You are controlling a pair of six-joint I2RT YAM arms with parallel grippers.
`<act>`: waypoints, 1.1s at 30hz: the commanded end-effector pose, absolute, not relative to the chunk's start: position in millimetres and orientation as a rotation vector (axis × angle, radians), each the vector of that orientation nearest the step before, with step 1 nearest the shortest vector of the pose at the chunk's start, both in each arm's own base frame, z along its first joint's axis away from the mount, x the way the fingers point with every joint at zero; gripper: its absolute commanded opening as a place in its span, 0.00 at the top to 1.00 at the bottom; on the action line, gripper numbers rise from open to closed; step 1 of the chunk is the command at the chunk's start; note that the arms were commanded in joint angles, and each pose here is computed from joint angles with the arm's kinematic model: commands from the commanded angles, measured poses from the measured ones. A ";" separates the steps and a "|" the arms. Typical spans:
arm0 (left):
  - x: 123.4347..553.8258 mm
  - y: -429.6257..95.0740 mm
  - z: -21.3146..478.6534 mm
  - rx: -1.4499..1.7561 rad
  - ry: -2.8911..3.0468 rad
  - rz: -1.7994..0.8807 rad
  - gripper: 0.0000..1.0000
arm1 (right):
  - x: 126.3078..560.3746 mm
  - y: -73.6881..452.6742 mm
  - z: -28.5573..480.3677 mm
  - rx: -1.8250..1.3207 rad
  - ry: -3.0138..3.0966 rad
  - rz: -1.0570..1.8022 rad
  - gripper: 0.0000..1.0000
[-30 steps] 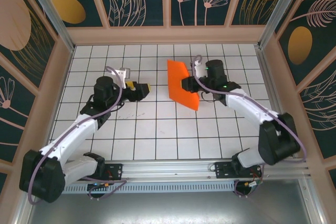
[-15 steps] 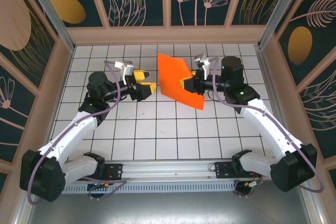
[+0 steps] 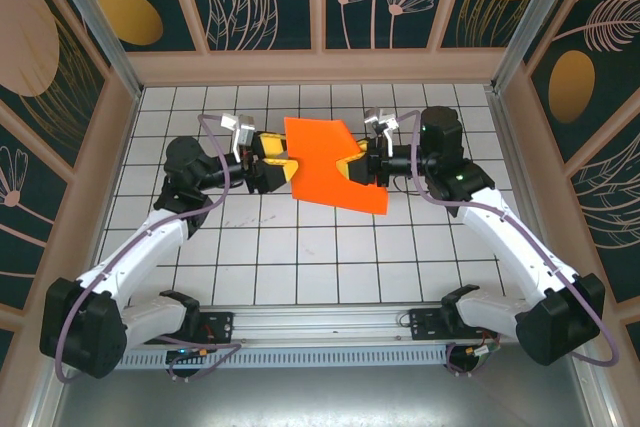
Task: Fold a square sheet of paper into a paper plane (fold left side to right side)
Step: Place a square sheet of paper at the center of the table.
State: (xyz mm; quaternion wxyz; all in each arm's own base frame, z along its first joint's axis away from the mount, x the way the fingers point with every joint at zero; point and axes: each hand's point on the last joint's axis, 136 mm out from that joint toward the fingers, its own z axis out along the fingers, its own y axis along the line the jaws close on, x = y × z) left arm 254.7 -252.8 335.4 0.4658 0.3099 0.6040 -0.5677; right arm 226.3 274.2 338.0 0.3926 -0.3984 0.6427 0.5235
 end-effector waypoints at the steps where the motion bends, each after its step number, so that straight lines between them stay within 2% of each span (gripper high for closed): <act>1: 244.3 -254.4 347.1 0.825 1.406 -1.422 0.39 | 219.0 278.2 340.7 -1.054 1.586 1.373 0.68; 7: 241.7 -256.4 348.1 0.846 1.398 -1.435 0.82 | 224.2 277.6 334.4 -1.025 1.618 1.351 0.67; 10: 244.6 -256.1 341.3 0.834 1.428 -1.420 0.92 | 234.1 273.8 329.4 -0.976 1.661 1.288 0.63; 13: 255.4 -255.5 325.0 0.785 1.506 -1.384 0.99 | 251.0 264.5 319.1 -0.884 1.734 1.175 0.53; 15: 264.2 -254.9 308.7 0.734 1.578 -1.370 1.00 | 265.2 255.3 306.7 -0.808 1.805 1.075 0.44; 20: 281.5 -253.3 256.5 0.606 1.768 -1.358 1.00 | 299.9 224.3 272.6 -0.593 1.975 0.847 0.15; 24: 296.0 -250.5 209.6 0.488 1.937 -1.332 1.00 | 324.6 198.1 245.7 -0.396 2.082 0.694 0.04; 29: 315.5 -247.1 146.1 0.345 2.169 -1.268 1.00 | 336.1 197.1 210.5 -0.291 2.183 0.698 0.04; 33: 331.2 -244.3 102.3 0.265 2.316 -1.192 1.00 | 342.7 206.9 182.7 -0.239 2.245 0.758 0.24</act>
